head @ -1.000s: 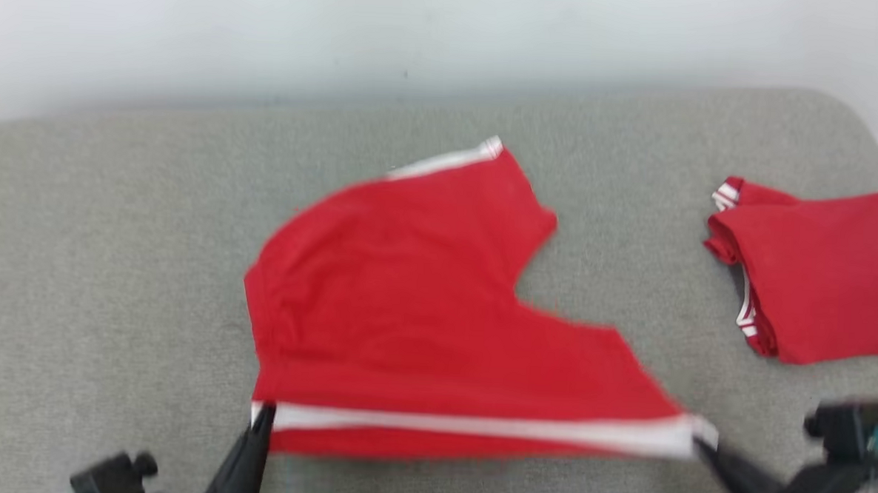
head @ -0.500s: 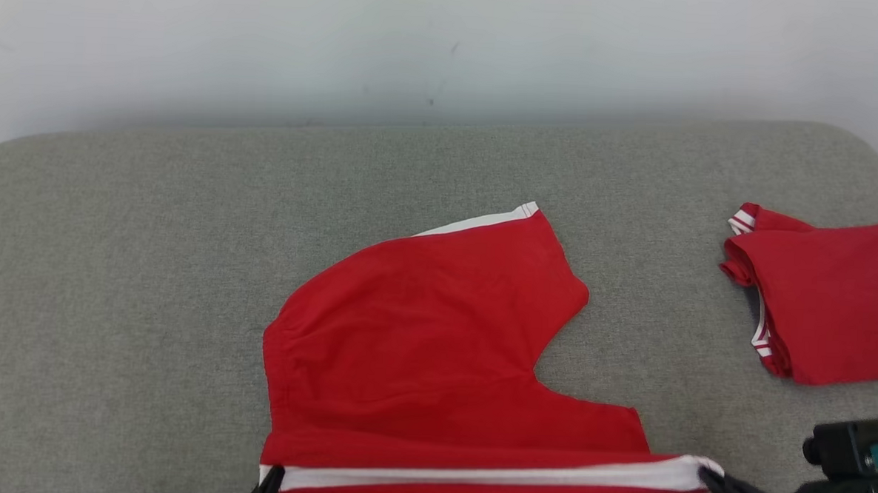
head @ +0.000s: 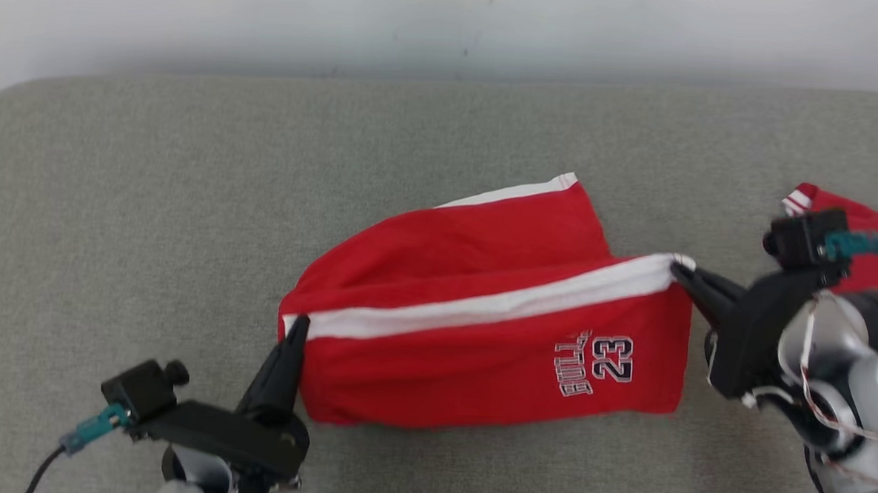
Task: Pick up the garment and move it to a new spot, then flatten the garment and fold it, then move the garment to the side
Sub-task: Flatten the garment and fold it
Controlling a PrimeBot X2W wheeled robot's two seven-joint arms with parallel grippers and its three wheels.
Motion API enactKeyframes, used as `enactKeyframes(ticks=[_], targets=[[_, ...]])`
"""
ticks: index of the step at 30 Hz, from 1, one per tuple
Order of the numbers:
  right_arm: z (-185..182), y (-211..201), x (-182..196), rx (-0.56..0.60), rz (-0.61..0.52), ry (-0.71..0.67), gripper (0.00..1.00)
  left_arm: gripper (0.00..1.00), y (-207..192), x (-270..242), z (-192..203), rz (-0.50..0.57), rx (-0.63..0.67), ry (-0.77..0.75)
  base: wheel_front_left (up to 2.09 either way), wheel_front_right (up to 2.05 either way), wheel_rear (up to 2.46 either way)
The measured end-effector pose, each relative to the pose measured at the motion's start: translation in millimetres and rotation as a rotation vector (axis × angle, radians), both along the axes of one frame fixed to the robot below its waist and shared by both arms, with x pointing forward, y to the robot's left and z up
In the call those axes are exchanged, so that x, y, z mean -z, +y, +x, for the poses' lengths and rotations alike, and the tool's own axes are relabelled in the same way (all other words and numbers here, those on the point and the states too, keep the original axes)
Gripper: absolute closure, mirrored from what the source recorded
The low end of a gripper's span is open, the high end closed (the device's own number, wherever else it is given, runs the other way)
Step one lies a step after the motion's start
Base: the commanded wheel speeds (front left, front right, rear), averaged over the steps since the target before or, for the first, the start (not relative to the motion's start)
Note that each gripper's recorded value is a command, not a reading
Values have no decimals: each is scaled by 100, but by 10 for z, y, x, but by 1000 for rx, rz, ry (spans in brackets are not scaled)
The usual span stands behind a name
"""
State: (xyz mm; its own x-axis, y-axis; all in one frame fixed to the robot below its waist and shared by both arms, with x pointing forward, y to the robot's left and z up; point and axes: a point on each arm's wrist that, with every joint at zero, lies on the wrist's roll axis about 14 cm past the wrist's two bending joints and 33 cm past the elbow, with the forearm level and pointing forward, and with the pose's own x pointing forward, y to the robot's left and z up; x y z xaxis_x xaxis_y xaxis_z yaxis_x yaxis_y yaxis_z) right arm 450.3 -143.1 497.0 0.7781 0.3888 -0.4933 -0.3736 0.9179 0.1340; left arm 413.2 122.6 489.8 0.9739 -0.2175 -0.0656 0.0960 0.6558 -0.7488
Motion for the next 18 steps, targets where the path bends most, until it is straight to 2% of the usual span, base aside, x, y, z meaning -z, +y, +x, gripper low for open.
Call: enactKeyframes(ticks=[6, 8, 11, 18], targets=[[491, 238, 13, -59, -27, -31, 100, 100, 158, 32, 308, 20, -84, -17, 0, 0, 0], [658, 271, 16, -63, -38, -47, 100, 100, 204, 49, 409, 59, -101, -26, 0, 0, 0], [858, 318, 95, -87, -98, -63, 100, 100, 242, 104, 531, 47, -133, -15, 0, 0, 0], [1231, 462, 260, -94, -99, -78, 100, 100, 336, 214, 747, 46, -175, 3, 0, 0, 0]])
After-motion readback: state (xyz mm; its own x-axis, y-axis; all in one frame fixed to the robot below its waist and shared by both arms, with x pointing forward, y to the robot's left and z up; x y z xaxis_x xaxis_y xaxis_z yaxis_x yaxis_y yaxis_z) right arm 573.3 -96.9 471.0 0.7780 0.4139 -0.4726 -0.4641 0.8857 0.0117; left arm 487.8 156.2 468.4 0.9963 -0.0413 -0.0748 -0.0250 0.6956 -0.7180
